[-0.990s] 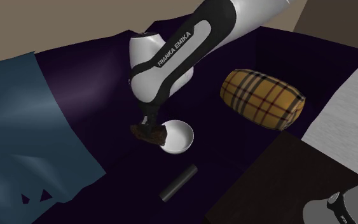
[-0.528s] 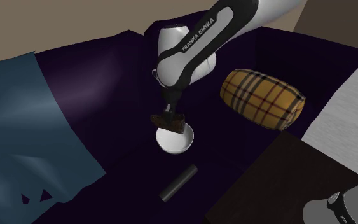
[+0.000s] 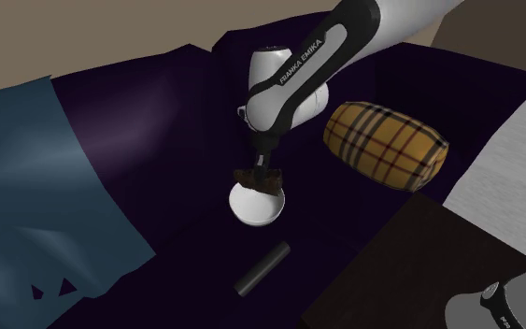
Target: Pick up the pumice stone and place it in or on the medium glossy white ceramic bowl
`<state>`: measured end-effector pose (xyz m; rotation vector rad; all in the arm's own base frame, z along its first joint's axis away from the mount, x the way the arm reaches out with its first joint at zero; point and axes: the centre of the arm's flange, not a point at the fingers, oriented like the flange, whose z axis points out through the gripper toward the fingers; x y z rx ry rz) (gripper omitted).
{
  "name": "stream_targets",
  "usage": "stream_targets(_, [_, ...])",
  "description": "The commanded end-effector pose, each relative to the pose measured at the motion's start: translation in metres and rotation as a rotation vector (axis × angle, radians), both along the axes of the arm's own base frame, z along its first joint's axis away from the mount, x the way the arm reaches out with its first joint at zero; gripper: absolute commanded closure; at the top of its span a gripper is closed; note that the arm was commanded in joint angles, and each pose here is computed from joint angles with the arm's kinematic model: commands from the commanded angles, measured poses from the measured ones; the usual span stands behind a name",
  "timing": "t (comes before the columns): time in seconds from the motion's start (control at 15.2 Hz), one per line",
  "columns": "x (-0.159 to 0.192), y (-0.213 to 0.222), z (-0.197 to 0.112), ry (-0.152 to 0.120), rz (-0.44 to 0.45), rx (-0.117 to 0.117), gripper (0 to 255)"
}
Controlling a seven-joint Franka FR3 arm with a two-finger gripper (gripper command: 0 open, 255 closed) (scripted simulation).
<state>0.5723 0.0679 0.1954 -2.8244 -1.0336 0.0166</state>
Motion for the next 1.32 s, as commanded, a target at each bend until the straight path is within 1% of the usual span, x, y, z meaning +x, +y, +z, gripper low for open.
stream_targets(0.0, [0.001, 0.000, -0.010, -0.001, 0.000, 0.000, 255])
stream_targets(0.46, [0.001, 0.000, -0.049, -0.001, 0.000, 0.000, 255])
stream_targets(0.99, [0.001, 0.000, -0.049, -0.001, 0.000, 0.000, 255])
stream_targets(1.06, [0.001, 0.000, -0.049, -0.001, 0.000, 0.000, 0])
stream_targets(1.25, [0.001, 0.000, -0.049, -0.001, 0.000, 0.000, 0])
